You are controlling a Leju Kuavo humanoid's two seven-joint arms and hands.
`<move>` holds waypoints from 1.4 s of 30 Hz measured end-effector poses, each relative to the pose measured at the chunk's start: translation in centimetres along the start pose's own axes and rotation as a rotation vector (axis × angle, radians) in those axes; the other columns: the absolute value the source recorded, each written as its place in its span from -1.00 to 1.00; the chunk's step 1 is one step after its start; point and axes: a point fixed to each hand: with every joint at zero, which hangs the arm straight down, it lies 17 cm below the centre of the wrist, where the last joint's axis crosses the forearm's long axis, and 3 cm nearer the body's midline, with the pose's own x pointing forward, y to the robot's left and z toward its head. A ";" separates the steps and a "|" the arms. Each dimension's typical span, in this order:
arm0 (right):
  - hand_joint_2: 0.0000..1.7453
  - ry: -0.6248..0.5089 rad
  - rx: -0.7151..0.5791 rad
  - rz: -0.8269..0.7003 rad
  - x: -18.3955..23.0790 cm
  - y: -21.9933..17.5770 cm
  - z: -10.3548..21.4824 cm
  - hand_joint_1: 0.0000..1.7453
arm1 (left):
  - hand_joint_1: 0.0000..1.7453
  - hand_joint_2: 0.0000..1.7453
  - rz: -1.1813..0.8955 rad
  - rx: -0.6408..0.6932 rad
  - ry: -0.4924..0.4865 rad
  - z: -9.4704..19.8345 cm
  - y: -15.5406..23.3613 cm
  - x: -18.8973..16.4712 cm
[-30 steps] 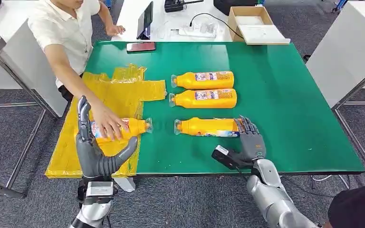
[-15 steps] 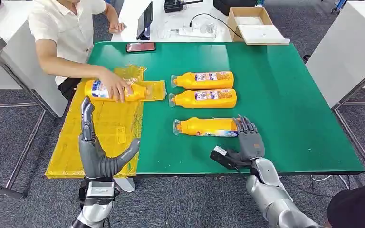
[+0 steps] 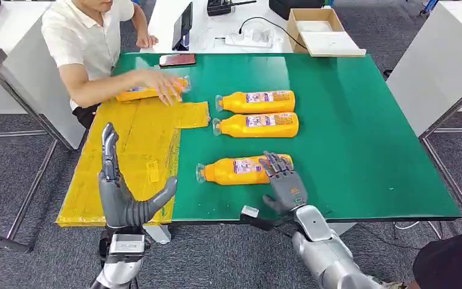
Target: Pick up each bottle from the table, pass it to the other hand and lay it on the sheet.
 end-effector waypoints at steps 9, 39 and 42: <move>1.00 -0.076 0.018 -0.002 4.3 1.3 1.1 -1.00 | -1.00 1.00 -0.011 -0.001 -0.008 0.5 0.3 0.6; 1.00 0.067 0.006 0.047 0.9 0.4 1.1 -1.00 | -1.00 1.00 -0.039 -0.002 -0.027 0.6 0.8 1.5; 1.00 0.080 0.000 0.064 0.6 0.2 1.2 -1.00 | -1.00 1.00 -0.049 -0.001 -0.023 0.8 1.0 1.5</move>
